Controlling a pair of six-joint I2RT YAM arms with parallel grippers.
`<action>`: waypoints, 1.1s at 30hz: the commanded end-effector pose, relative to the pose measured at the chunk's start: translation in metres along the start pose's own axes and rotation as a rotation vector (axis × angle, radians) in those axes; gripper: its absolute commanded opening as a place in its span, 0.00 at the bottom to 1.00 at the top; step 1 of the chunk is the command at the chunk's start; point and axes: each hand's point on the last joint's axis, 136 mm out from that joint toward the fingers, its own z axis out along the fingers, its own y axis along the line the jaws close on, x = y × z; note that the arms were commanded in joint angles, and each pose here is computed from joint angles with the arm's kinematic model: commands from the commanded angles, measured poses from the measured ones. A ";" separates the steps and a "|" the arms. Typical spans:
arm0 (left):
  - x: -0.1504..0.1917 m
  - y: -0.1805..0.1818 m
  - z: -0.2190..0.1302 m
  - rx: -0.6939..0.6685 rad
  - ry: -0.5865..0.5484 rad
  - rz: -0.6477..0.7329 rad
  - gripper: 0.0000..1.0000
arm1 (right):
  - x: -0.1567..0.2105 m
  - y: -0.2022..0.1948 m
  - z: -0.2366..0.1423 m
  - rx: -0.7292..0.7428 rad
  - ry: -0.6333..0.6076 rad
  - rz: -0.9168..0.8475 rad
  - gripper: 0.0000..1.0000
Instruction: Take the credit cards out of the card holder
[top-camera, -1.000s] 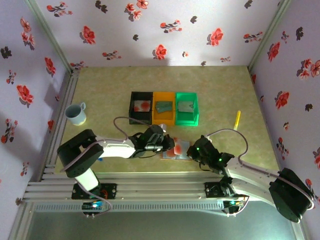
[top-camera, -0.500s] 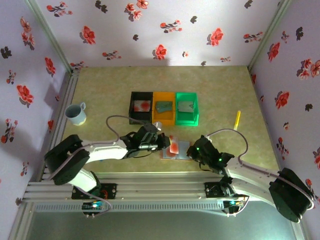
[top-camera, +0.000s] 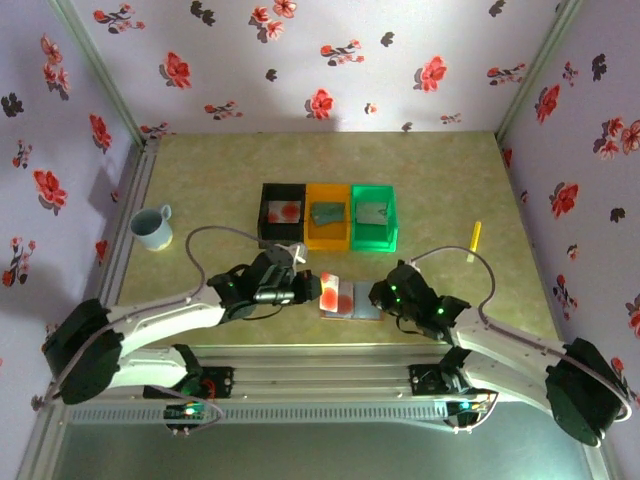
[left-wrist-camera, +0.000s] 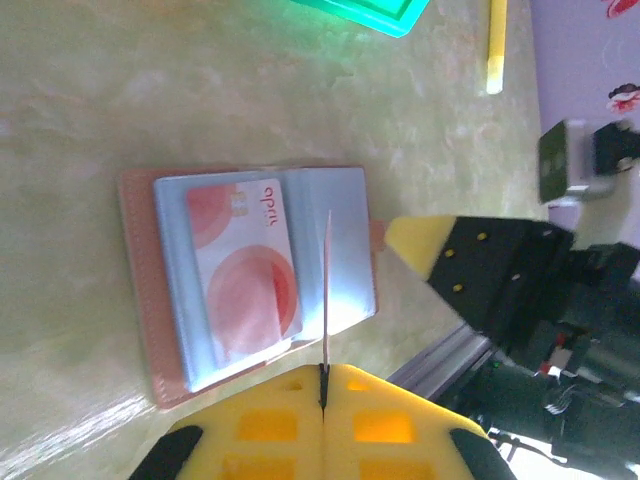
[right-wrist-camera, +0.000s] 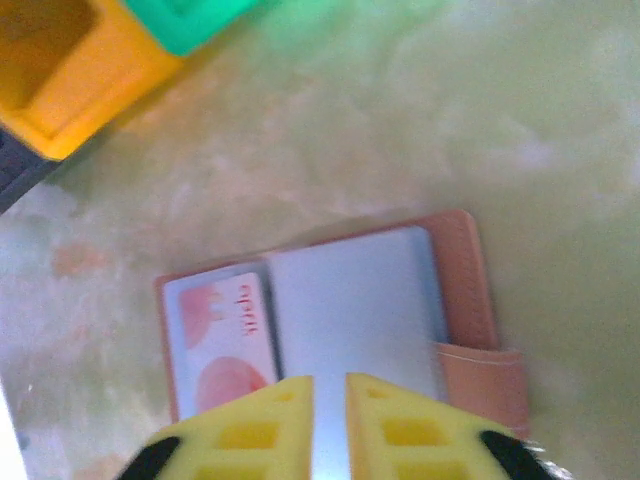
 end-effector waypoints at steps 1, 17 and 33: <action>0.007 0.012 -0.017 -0.044 0.047 0.083 0.00 | -0.011 0.023 -0.011 -0.052 -0.011 -0.094 0.26; 0.004 -0.012 -0.048 0.129 -0.010 0.121 0.00 | 0.014 0.098 -0.032 -0.601 0.034 -0.161 0.51; -0.014 -0.044 -0.046 0.319 -0.121 0.014 0.00 | 0.042 0.108 -0.054 -0.719 -0.011 -0.283 0.55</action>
